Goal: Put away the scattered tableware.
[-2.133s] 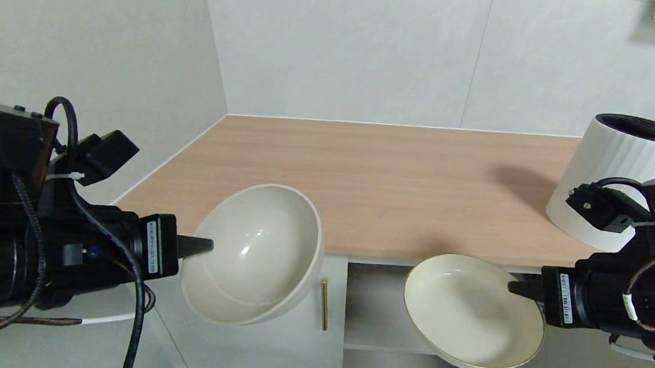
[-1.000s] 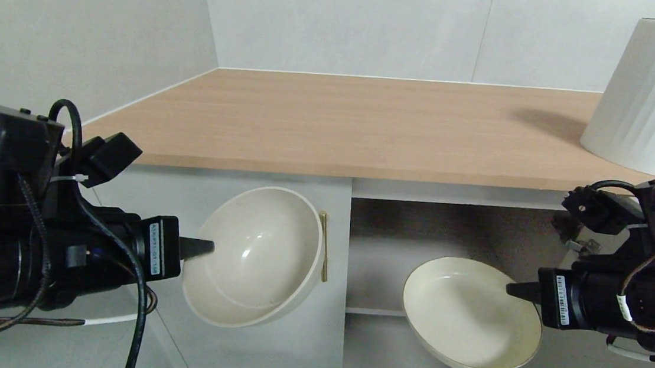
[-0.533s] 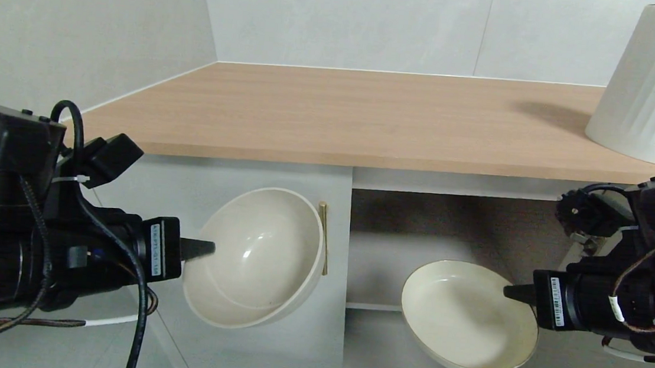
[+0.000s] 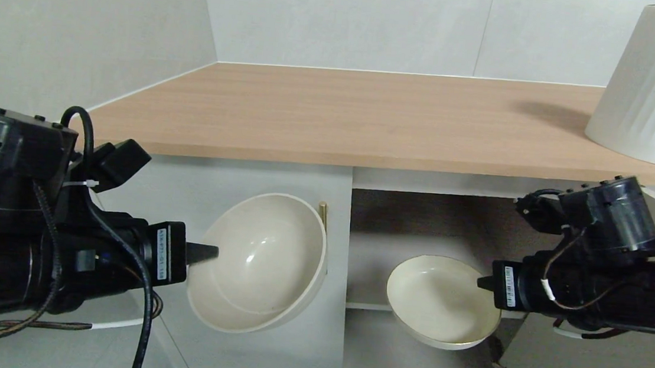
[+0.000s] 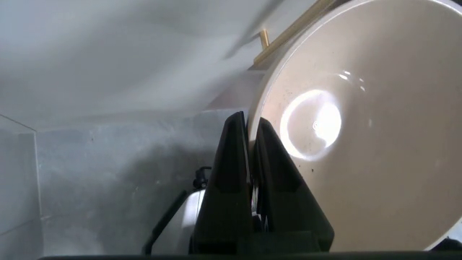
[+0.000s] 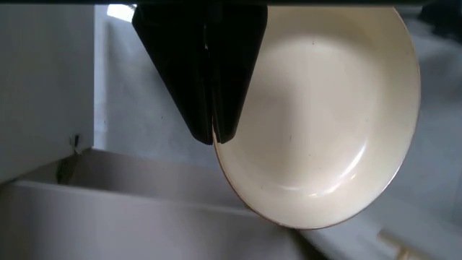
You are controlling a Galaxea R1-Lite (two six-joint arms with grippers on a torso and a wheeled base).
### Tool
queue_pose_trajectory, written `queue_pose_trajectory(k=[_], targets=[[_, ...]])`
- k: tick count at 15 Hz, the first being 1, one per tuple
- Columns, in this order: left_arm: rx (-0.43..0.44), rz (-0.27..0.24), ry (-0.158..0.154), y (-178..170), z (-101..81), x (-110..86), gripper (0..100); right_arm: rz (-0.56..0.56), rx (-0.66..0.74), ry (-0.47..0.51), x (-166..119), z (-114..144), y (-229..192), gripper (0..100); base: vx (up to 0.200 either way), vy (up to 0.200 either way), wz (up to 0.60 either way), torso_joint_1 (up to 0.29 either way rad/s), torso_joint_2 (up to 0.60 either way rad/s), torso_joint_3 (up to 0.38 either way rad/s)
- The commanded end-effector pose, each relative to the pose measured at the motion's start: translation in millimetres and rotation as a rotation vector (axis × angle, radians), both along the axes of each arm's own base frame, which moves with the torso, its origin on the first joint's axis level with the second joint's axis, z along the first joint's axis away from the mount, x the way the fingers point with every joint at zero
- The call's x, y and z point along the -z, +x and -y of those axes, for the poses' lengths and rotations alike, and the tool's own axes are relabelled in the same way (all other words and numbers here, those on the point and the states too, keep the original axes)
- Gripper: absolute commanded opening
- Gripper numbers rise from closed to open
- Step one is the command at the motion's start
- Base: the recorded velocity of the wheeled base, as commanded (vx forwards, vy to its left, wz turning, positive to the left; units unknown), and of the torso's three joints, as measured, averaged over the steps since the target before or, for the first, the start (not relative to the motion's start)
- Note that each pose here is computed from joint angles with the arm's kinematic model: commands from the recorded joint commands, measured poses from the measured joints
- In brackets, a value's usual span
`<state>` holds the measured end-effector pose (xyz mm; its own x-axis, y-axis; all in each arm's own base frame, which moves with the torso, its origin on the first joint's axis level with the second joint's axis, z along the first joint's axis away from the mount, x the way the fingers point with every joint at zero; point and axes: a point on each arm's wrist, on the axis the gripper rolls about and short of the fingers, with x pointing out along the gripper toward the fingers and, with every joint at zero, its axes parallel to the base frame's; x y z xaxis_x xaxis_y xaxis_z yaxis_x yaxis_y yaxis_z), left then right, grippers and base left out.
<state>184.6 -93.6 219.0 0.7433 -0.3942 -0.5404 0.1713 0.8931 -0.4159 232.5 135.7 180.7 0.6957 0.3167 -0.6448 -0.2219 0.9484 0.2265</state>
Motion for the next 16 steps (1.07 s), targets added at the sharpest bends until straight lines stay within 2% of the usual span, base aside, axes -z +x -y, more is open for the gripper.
queue_pose_trajectory(k=[1, 8, 16], targets=[[0.000, -0.008, 0.004, 1.2, 0.7, 1.9, 0, -0.091, 0.036, -0.052, 42.7, -7.1, 30.1, 0, 0.000, 0.000, 0.00, 0.000, 0.00, 0.000], [0.009, -0.017, 0.009, 2.0, 3.3, 4.2, 0, -0.114, 0.121, -0.027, 109.7, -19.4, 72.8, 0, 0.000, 0.000, 0.00, 0.000, 0.00, 0.000], [0.016, -0.028, 0.015, 2.1, 4.8, 7.2, 0, 0.040, 0.268, -0.026, 170.1, -20.1, 118.9, 0, 0.000, 0.000, 0.00, 0.000, 0.00, 0.000]])
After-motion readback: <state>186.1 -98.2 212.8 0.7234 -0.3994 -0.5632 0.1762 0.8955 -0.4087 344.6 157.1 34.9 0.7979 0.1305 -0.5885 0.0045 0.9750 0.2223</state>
